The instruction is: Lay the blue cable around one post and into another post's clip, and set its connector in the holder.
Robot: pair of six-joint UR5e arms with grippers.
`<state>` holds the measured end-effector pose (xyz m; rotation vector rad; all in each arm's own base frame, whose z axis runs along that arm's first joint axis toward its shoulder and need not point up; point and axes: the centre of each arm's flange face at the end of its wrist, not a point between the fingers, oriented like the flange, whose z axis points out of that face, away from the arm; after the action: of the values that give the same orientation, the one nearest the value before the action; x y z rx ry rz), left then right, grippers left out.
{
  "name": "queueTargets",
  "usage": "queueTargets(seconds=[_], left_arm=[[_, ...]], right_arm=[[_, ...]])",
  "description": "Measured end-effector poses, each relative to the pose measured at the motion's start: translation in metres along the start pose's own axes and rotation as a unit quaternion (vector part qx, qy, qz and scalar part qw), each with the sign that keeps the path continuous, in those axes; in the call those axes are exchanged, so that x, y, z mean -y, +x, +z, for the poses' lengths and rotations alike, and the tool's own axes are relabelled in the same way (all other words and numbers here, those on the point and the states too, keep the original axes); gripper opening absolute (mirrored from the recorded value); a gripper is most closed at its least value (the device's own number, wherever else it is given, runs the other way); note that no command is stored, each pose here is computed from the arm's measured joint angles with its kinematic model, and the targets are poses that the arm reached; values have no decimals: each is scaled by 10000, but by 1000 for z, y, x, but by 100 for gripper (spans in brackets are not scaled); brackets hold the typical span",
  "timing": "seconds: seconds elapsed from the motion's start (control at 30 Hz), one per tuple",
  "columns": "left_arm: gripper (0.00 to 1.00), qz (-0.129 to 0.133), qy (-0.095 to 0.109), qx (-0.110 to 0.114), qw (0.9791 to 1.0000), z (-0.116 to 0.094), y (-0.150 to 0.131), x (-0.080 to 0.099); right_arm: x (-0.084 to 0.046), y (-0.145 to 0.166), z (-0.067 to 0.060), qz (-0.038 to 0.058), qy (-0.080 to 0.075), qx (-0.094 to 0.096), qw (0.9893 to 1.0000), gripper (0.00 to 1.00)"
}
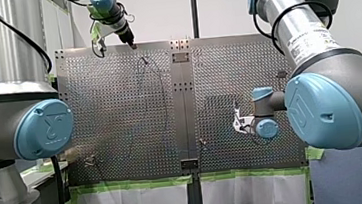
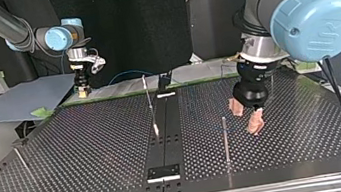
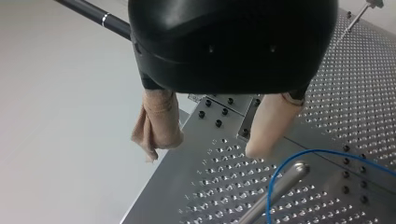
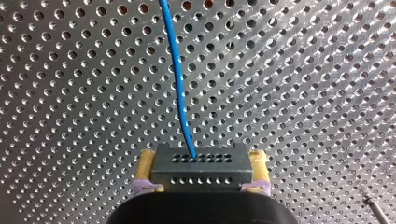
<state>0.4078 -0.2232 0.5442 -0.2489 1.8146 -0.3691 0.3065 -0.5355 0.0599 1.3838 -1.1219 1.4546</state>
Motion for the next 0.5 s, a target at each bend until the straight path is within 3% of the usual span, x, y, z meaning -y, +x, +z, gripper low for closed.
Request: queueTargets(seconds=[0.5], left_arm=[[100,699,-19,69,9975,-2,-5,3]], right_arm=[[3,0,-1,-7,22,1,10000,0]])
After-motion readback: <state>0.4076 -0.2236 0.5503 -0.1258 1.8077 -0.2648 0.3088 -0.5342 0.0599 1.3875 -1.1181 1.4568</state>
